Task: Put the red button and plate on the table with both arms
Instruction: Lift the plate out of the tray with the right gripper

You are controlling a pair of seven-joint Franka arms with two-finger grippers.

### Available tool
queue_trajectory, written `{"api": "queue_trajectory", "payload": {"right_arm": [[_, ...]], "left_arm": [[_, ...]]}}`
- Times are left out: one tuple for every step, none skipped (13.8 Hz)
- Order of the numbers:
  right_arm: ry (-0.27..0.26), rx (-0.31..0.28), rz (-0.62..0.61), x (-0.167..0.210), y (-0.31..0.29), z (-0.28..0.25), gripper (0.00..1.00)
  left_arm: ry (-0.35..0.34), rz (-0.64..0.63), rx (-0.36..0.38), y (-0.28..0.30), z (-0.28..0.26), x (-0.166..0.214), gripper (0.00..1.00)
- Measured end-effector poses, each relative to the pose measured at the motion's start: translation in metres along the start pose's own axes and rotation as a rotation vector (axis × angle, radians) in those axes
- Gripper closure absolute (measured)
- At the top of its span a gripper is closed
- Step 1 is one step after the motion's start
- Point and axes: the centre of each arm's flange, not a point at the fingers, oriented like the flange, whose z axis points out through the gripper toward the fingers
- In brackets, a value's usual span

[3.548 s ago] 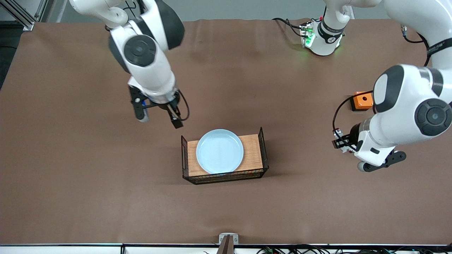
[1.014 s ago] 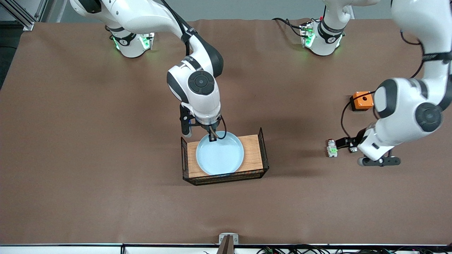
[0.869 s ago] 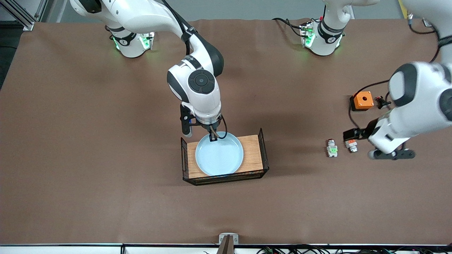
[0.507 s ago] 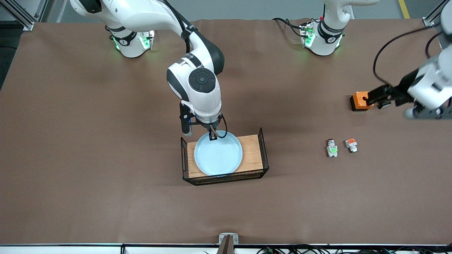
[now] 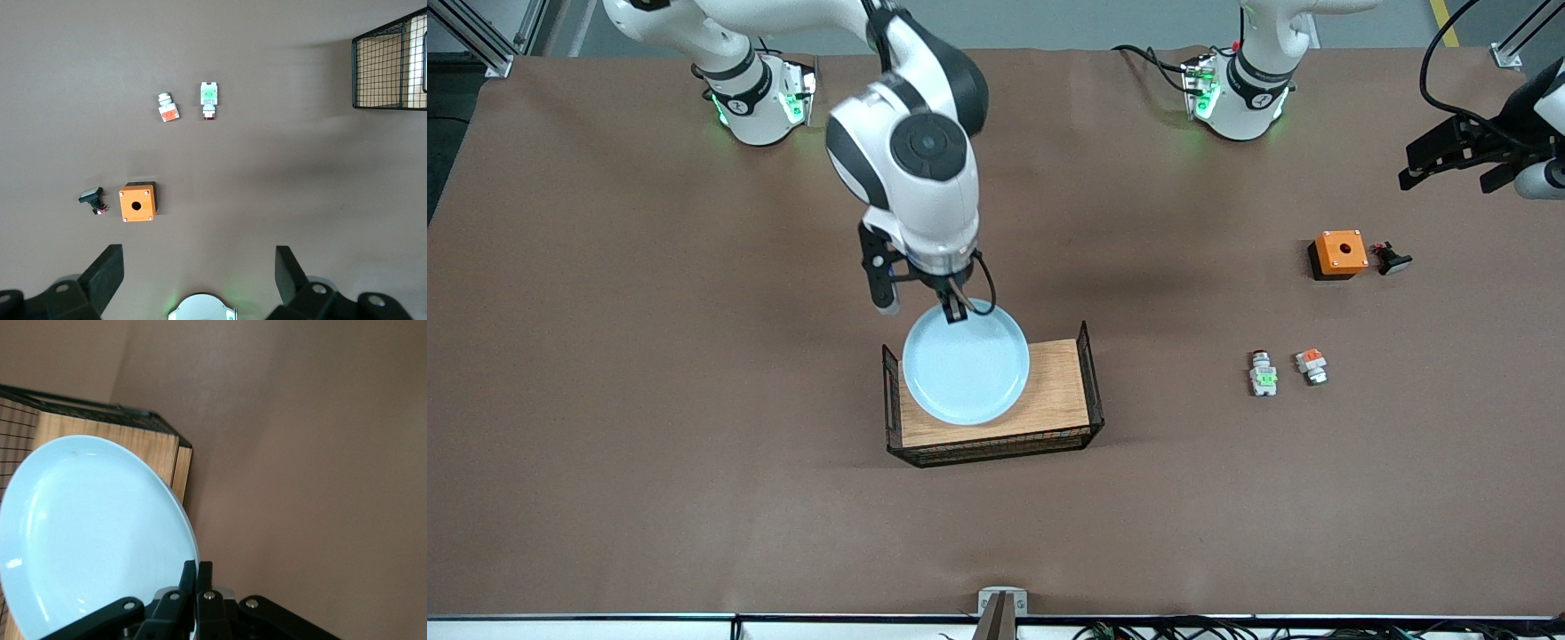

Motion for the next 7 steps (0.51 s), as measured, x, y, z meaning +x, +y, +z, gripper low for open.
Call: {"api": "queue_trajectory", "payload": {"right_arm": [[0.0,-0.01,-0.055,0.014,0.009,-0.027,0.97],[-0.003,-0.021,-0.112,0.035,0.018,-0.053,0.97],[-0.008,-0.032,-0.174,0.062,0.026,-0.075,0.97],[-0.016,-0.049,-0.251,0.096,0.032,-0.094,0.97],[-0.027,-0.062,-0.326,0.133,0.038,-0.108,0.97],[-0.044,-0.07,-0.397,0.175,0.042,-0.117,0.97],[-0.062,-0.076,-0.461,0.217,0.046,-0.121,0.97]], "left_arm": [[-0.004,0.002,0.0,0.0,0.002,0.0,0.0],[-0.008,0.007,0.0,0.0,0.004,0.0,0.0],[-0.011,0.013,0.001,0.002,0.005,0.0,0.0],[-0.01,0.018,0.002,0.004,0.005,0.0,0.0],[-0.007,0.024,0.008,0.006,0.003,-0.002,0.0],[-0.001,0.03,0.021,0.009,0.001,-0.004,0.0],[0.006,0.036,0.036,0.012,-0.002,-0.005,0.0]]}}
